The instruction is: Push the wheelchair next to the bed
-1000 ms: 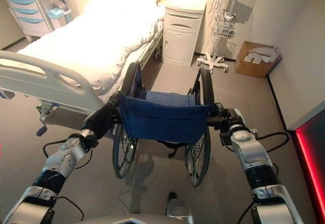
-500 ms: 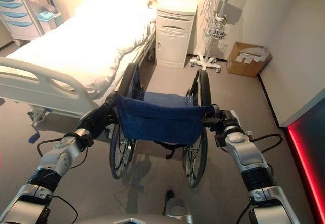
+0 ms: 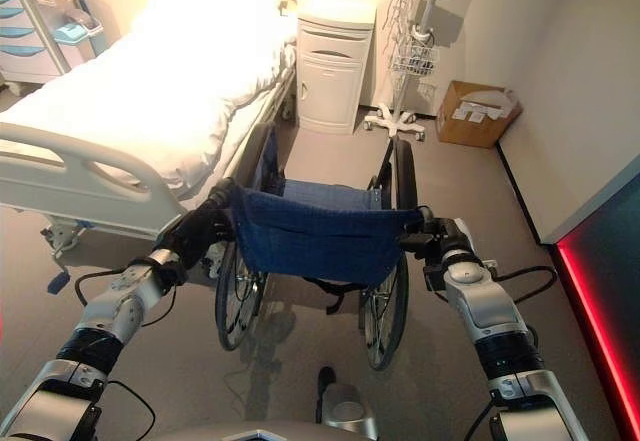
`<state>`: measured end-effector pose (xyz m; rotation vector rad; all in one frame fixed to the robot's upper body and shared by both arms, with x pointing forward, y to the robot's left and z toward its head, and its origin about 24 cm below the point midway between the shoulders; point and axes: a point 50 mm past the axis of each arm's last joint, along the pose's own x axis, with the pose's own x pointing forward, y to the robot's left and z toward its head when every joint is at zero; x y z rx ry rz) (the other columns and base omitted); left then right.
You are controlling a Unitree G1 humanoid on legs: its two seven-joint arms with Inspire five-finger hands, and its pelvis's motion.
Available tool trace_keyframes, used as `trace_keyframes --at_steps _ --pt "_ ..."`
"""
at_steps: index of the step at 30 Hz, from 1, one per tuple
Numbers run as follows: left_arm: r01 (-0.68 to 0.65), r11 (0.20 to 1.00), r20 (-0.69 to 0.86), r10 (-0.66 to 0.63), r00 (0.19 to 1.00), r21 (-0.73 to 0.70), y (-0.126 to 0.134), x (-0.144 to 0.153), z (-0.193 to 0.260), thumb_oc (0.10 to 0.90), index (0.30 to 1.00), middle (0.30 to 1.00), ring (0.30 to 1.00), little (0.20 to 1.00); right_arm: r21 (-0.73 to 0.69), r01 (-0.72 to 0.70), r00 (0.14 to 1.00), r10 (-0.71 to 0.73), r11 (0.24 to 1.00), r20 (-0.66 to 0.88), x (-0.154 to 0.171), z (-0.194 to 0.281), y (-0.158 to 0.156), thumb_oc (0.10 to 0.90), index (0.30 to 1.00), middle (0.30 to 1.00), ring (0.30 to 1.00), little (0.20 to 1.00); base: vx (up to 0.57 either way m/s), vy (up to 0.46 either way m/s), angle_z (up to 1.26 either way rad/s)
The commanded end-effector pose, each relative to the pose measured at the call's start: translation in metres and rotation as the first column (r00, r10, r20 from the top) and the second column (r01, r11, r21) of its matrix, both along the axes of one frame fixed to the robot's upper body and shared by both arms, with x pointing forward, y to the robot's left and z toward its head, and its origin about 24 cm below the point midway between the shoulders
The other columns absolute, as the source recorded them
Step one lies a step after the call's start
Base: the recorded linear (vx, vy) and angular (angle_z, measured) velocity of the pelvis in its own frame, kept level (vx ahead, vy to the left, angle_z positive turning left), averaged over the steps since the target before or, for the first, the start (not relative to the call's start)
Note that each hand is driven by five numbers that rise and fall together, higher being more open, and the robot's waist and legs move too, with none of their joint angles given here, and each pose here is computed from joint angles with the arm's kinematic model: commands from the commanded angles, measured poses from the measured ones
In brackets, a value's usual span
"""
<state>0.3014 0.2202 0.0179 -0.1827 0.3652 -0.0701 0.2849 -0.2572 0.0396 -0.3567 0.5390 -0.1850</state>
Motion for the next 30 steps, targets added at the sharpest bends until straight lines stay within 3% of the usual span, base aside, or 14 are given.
trace_keyframes --at_steps 1,5,11,23,30 --pt "-0.048 0.998 0.064 0.051 0.997 -0.050 -0.052 0.031 0.013 0.400 0.300 0.300 0.300 0.300 0.206 -0.329 0.941 0.302 0.922 0.152 -0.024 -0.022 0.086 0.400 0.300 0.300 0.300 0.300 0.04 -0.031 0.11" --pt "-0.090 0.994 0.072 0.094 0.993 -0.054 -0.053 0.036 0.018 0.400 0.300 0.300 0.300 0.300 0.199 -0.266 0.954 0.228 0.943 0.194 -0.005 -0.012 0.085 0.400 0.300 0.300 0.300 0.300 0.19 -0.135 0.11" --pt "-0.057 0.998 0.073 0.058 0.996 -0.017 -0.051 0.030 0.011 0.400 0.300 0.300 0.300 0.300 0.189 -0.210 0.959 0.165 0.959 0.229 0.007 -0.004 0.077 0.400 0.300 0.300 0.300 0.300 0.18 -0.260 0.03" --pt "-0.062 0.998 0.031 0.061 0.998 0.022 -0.033 0.021 0.004 0.400 0.300 0.300 0.300 0.300 0.150 -0.228 0.961 0.198 0.962 0.193 0.018 0.003 0.065 0.400 0.300 0.300 0.300 0.300 0.19 -0.243 0.13" --pt "-0.050 0.999 0.050 0.050 0.997 -0.004 -0.025 0.015 0.000 0.400 0.300 0.300 0.300 0.300 0.130 -0.195 0.961 0.163 0.972 0.225 0.017 0.003 0.062 0.400 0.300 0.300 0.300 0.300 0.20 0.023 0.01"
